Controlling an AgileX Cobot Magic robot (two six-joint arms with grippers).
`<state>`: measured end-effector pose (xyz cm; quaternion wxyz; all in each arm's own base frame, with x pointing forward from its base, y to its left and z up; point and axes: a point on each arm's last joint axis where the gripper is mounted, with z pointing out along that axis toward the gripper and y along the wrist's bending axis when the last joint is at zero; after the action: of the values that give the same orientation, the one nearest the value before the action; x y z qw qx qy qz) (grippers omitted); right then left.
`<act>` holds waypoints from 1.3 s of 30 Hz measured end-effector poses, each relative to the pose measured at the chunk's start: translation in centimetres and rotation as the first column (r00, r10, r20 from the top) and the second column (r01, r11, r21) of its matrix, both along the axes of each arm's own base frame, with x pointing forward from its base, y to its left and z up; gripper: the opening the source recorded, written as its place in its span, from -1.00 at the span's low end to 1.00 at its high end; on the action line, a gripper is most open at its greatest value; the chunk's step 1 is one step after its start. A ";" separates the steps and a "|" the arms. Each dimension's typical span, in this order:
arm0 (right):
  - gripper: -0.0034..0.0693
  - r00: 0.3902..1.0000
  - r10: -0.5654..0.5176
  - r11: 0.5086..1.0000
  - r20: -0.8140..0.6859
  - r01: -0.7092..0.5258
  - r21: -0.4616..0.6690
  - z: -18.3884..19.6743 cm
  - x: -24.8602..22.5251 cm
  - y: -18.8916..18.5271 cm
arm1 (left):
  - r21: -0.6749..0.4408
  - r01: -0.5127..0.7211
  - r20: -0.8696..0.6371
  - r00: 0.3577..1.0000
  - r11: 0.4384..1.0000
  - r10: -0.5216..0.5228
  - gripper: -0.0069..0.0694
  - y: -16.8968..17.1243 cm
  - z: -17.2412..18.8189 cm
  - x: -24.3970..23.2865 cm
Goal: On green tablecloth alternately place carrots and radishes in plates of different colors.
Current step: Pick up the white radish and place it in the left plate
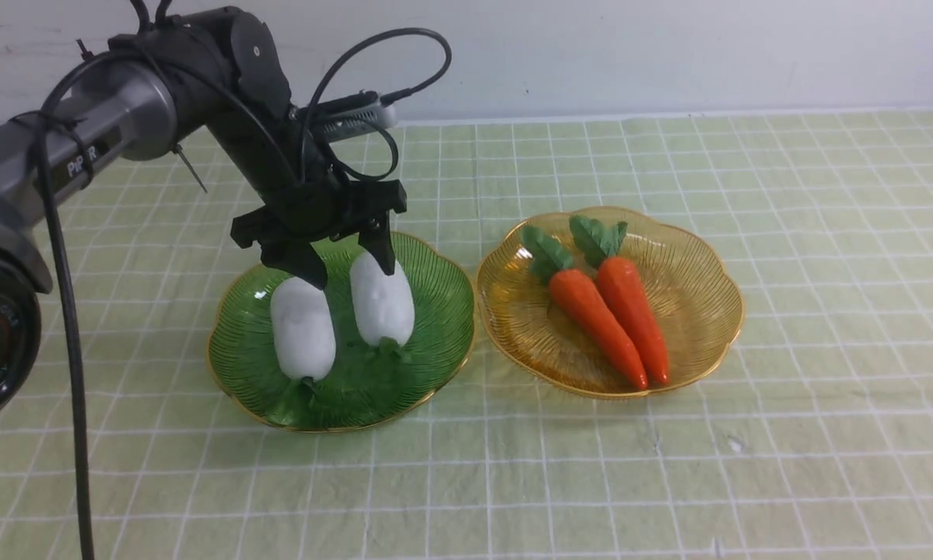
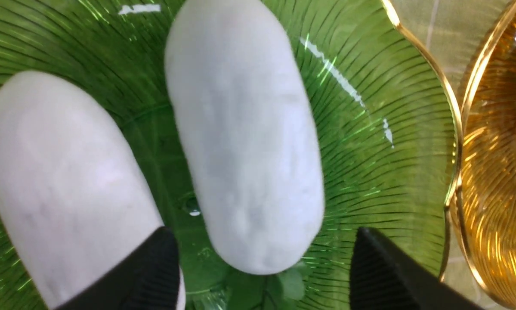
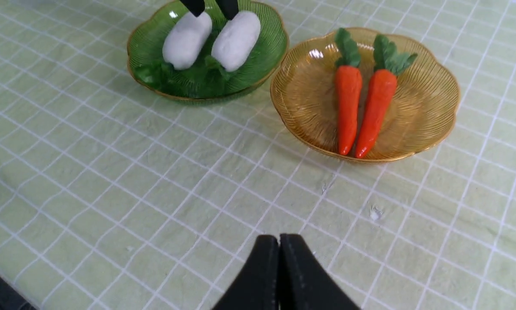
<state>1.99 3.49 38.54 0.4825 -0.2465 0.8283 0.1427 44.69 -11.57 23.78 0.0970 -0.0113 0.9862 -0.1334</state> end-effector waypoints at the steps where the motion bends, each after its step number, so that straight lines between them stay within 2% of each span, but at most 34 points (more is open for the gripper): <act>1: -0.95 1.000 -0.002 1.000 0.017 0.002 0.009 -0.6 -0.4 -0.1 | 0.002 0.007 -0.002 1.000 1.000 -0.007 0.26 0.0 0.2 0.0; 7: -0.95 0.970 -0.088 0.988 0.226 0.055 0.147 -5.7 1.0 -0.1 | 0.004 0.023 0.002 1.000 1.000 -0.023 -0.60 0.0 0.5 0.0; 10: -0.95 0.935 -0.168 0.975 0.312 0.110 0.194 -7.9 2.4 -0.4 | 0.005 0.026 -0.004 1.000 1.000 -0.026 -0.78 0.0 0.5 -0.1; 15: -0.95 0.855 -0.314 0.936 0.412 0.206 0.287 -9.4 3.9 -1.3 | 0.008 0.034 -0.011 0.999 0.999 -0.033 -0.84 0.0 0.5 -0.2; 18: -0.95 0.828 -0.351 0.922 0.436 0.225 0.315 -9.3 4.1 -1.6 | 0.008 0.034 -0.011 0.999 0.999 -0.034 -0.84 0.0 0.5 -0.2; 24: -0.95 0.840 -0.343 0.925 0.420 0.224 0.306 -9.8 4.2 -1.5 | 0.010 0.044 -0.009 0.999 0.999 -0.044 -0.84 0.0 0.5 -0.2; 34: -0.95 0.875 -0.305 0.938 0.377 0.207 0.278 -10.3 4.1 -1.2 | 0.073 0.092 0.009 0.996 0.993 -0.093 -0.84 0.5 0.5 -0.1; 39: -0.95 0.872 -0.296 0.945 0.389 0.207 0.255 -11.4 3.7 -1.3 | 0.094 0.094 0.036 0.995 0.991 -0.097 -0.84 0.7 1.5 -0.3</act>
<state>5.65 2.21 27.16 0.6872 -0.1098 0.7103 0.1061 44.38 -10.85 25.28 0.1108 0.0431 0.9886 -0.0924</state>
